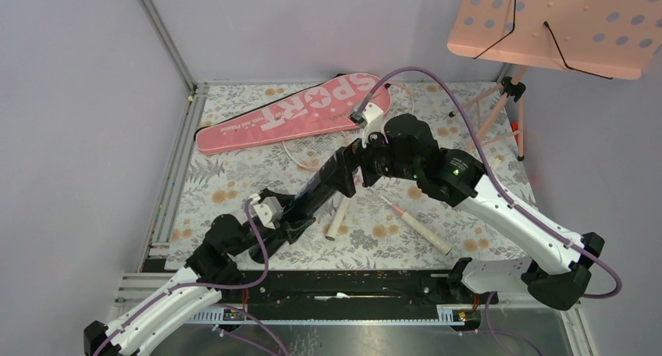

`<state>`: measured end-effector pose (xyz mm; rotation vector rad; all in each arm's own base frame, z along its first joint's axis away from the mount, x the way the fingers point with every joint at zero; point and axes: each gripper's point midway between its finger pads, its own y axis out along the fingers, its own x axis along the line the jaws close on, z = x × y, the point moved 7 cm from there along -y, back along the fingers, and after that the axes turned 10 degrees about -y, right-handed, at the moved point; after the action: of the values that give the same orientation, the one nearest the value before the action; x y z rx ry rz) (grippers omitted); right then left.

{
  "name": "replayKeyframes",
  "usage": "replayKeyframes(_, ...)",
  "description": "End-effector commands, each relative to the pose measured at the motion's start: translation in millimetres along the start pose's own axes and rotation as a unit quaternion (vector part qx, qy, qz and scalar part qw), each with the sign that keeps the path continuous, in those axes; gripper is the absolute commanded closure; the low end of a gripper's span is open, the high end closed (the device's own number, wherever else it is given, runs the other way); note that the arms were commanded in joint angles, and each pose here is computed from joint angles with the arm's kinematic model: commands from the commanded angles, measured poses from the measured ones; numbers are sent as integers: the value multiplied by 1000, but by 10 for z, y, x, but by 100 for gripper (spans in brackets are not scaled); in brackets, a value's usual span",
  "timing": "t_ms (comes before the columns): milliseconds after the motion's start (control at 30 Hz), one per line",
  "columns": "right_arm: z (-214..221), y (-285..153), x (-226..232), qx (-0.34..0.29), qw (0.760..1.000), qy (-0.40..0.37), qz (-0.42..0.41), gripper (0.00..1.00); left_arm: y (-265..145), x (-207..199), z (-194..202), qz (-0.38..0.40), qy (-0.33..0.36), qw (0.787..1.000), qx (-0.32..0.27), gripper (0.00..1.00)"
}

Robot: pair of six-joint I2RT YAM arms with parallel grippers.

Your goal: Pack up the badminton gear

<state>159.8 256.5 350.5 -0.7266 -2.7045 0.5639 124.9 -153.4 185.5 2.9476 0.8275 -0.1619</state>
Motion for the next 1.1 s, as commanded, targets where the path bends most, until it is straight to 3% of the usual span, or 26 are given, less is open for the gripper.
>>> replayKeyframes(0,211,147,51,64,997,31,-40,0,27,-128,-589,42,38,989,-134,81)
replayKeyframes(233,38,186,136,57,994,10,-96,0,60,-91,-579,29,34,991,-126,81)
replayKeyframes(333,-229,-33,153,33,993,-45,-100,0,90,-31,-595,0,22,994,-109,80)
replayKeyframes(533,-752,-600,6,-80,992,-93,5,0,155,210,-627,-111,-5,990,-83,79)
replayKeyframes(667,-710,-802,-130,-139,984,-76,84,0,102,511,-662,-261,-19,963,-72,77)
replayKeyframes(800,-414,-854,-290,-148,975,-68,149,1,-58,811,-704,-433,-10,901,-37,79)
replayKeyframes(867,-227,-802,-366,-141,973,-73,168,0,-106,927,-686,-490,32,871,-2,80)
replayKeyframes(1000,119,-705,-484,-116,973,-59,193,0,2,1047,-645,-486,151,856,86,81)
replayKeyframes(1067,243,-699,-510,-117,972,-46,200,0,65,1073,-602,-475,178,852,132,81)
